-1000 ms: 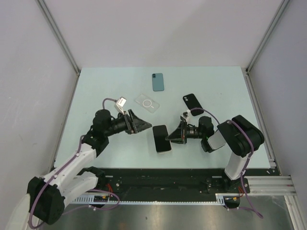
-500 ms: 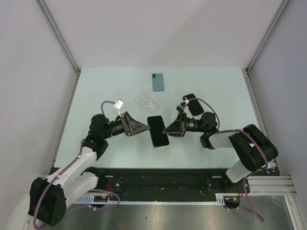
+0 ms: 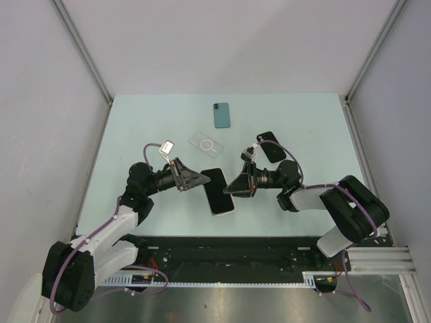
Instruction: Put the phone into the phone case
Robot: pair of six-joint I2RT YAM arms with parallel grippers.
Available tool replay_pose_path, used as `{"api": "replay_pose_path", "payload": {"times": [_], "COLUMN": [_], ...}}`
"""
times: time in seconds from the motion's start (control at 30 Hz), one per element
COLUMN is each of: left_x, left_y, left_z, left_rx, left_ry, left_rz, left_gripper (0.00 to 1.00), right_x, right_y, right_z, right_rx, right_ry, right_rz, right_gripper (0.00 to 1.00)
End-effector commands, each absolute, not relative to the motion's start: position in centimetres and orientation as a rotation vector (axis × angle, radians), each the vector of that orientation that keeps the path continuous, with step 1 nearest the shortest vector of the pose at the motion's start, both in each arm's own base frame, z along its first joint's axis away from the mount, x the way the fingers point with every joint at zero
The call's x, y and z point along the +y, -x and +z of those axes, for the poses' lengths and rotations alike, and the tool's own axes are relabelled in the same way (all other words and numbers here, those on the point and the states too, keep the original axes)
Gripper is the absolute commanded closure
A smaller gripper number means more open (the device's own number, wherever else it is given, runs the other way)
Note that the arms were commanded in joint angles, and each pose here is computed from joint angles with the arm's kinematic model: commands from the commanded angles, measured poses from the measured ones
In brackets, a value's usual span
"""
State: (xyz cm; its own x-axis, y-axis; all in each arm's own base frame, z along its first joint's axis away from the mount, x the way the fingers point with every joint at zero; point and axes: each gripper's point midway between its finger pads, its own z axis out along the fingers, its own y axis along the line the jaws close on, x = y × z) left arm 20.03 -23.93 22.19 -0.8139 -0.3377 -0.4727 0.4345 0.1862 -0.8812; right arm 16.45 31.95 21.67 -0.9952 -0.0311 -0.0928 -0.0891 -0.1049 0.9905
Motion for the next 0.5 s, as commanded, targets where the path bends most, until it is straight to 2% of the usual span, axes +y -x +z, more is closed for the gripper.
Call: {"api": "replay_pose_path", "payload": {"times": [0.0,0.03,0.07,0.13,0.17,0.3,0.33,0.37,0.43,0.47], "left_x": [-23.9,-23.9,-23.9,-24.0,-24.0,-23.9,-23.8,-23.8,-23.7,-23.7], "left_y": [-20.0,-19.9,-19.9,-19.8,-19.8,-19.9,-19.9,-19.9,-19.9,-19.8], "left_z": [23.0,23.1,23.2,23.3,23.3,22.6,22.3,22.1,21.8,21.9], "left_rx": [1.827,1.821,1.818,1.824,1.827,1.872,1.891,1.898,1.916,1.917], "left_ry": [-0.114,-0.119,-0.120,-0.114,-0.112,-0.080,-0.069,-0.061,-0.054,-0.058], "left_rz": [-1.710,-1.715,-1.718,-1.728,-1.728,-1.709,-1.705,-1.703,-1.690,-1.688], "left_gripper": [0.61,0.64,0.77,0.96,1.00,1.00,1.00,1.00,1.00,0.95], "right_x": [31.2,31.3,31.3,31.3,31.3,31.5,31.6,31.7,31.9,32.0], "right_y": [-15.1,-15.2,-15.1,-15.0,-14.9,-15.2,-15.4,-15.6,-15.9,-16.0], "right_z": [27.6,27.6,27.6,27.5,27.6,27.2,27.0,26.8,26.2,26.1], "right_rx": [1.667,1.667,1.668,1.669,1.669,1.683,1.687,1.695,1.713,1.715], "right_ry": [0.440,0.441,0.445,0.451,0.458,0.441,0.426,0.415,0.390,0.380], "right_rz": [2.323,2.322,2.322,2.322,2.322,2.323,2.323,2.323,2.322,2.322], "right_gripper": [0.96,0.96,0.96,0.94,0.93,0.77,0.76,0.76,0.83,0.87]}}
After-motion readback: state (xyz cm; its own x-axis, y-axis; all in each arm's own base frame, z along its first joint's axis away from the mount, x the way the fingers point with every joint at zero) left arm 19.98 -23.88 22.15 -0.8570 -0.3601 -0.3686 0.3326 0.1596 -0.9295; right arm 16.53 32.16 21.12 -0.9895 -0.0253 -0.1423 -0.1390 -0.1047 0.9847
